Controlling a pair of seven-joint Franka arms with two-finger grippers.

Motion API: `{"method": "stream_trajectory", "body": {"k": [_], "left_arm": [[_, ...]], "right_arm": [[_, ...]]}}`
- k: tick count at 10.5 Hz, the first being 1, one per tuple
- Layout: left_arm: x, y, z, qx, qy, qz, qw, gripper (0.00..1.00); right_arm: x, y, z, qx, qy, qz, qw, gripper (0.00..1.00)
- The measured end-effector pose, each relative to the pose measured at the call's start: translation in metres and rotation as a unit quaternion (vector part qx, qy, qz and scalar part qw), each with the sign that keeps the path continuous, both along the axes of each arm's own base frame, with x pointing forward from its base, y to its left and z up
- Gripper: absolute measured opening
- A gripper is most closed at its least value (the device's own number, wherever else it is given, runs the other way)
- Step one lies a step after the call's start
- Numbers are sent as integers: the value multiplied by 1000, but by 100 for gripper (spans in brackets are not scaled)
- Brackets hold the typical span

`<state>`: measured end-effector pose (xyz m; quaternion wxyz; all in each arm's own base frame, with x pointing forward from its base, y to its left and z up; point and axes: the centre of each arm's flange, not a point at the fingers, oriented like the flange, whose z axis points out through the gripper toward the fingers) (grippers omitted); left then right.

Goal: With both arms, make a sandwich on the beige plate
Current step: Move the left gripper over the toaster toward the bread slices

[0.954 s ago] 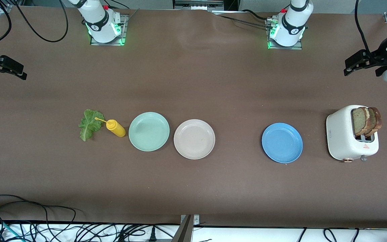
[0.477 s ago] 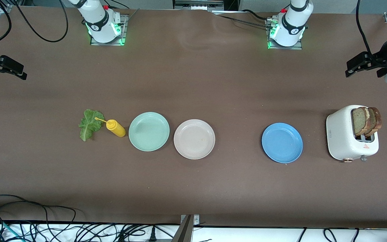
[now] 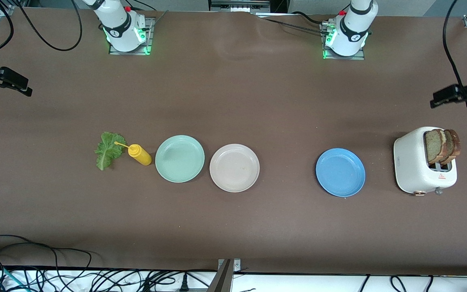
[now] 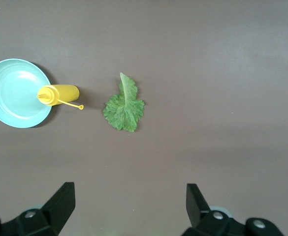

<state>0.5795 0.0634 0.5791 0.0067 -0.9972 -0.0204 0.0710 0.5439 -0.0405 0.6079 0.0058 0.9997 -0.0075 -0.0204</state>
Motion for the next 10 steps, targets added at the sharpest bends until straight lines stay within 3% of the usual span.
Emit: {"method": "stream_trajectory", "body": {"k": [5,10], "left_arm": [[44,28,-65,3,-21,-4,1000,100],[66,60,-129,5,-45,-41,998,100]], "right_arm": [[0,0,-1,0,0,0,1000,100],[0,0,-1,0,1,0,1000,100]]}}
